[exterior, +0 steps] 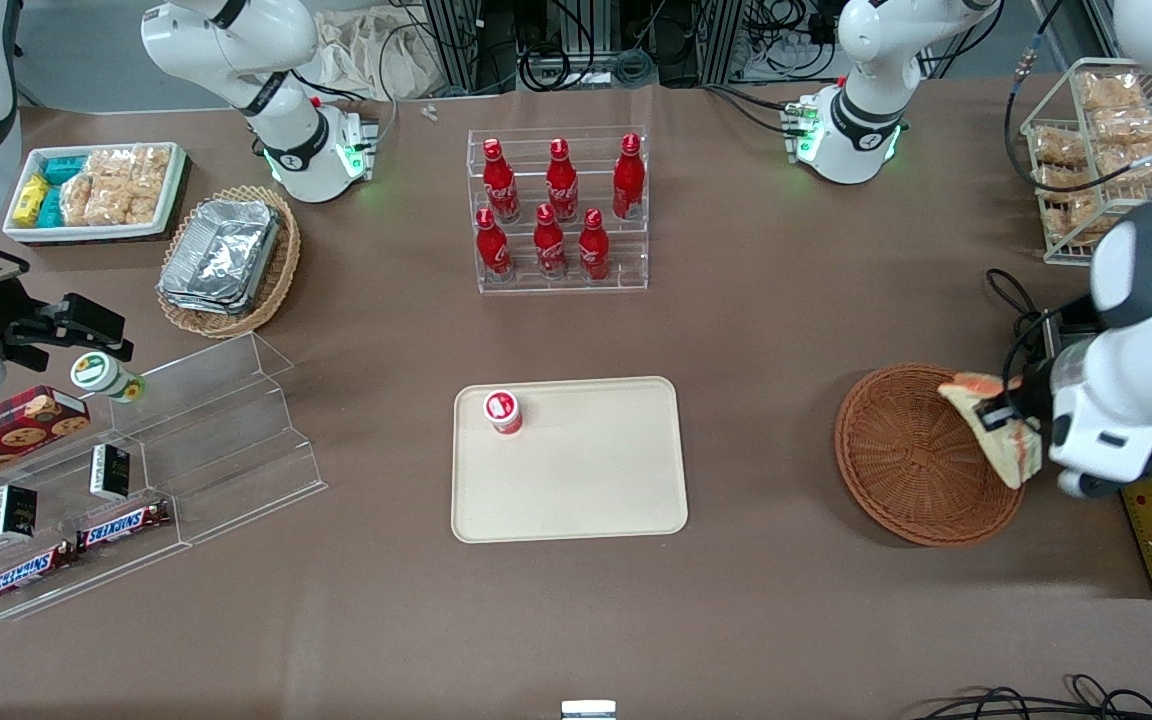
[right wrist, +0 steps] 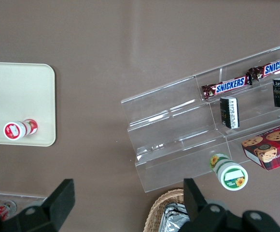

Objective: Place sandwich from basket to tray
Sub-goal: 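Lift the sandwich out of the basket and carry it toward the tray, then lower the held sandwich onto the beige tray beside the red cup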

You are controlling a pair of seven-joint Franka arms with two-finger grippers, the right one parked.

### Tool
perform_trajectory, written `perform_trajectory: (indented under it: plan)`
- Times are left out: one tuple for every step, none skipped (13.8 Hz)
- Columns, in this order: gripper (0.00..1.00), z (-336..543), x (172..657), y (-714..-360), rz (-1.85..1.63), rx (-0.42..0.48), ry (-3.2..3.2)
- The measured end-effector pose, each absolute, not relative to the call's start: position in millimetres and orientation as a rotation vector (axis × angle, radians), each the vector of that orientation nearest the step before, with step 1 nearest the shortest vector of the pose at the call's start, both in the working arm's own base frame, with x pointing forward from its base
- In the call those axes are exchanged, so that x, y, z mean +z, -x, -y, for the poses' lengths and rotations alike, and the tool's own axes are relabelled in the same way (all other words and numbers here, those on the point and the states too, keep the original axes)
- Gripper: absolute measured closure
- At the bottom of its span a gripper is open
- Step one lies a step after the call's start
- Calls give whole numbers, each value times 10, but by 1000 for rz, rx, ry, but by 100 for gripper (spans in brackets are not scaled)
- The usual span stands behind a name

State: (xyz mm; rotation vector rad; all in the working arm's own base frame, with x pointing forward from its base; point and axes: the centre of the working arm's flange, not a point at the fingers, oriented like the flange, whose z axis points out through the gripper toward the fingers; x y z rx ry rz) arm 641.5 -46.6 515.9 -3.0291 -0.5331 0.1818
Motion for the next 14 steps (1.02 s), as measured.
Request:
perform_trajectory:
  plan:
    - [79,667,5381,-6359,469,173,3052]
    - [79,926,5505,-6293,396,171,3078]
    - [79,1225,5563,-6218,311,173,3104]
    - [79,1556,5587,-6131,224,178,3128]
    - [79,1910,5569,-6035,154,192,3141]
    - [79,2270,5494,-5940,106,213,3145]
    - [79,2625,5358,-5868,72,224,3148]
    - [79,2935,5168,-5844,46,215,3159]
    - [79,3195,4928,-5862,22,197,3178]
    - [79,3397,4657,-5909,3,184,3200]
    - [79,3535,4365,-5978,-3,181,3223]
    - [79,3620,4073,-6050,8,181,3238]
    - [79,3685,3780,-6109,20,179,3242]
    - [79,3763,3495,-6141,26,169,3238]
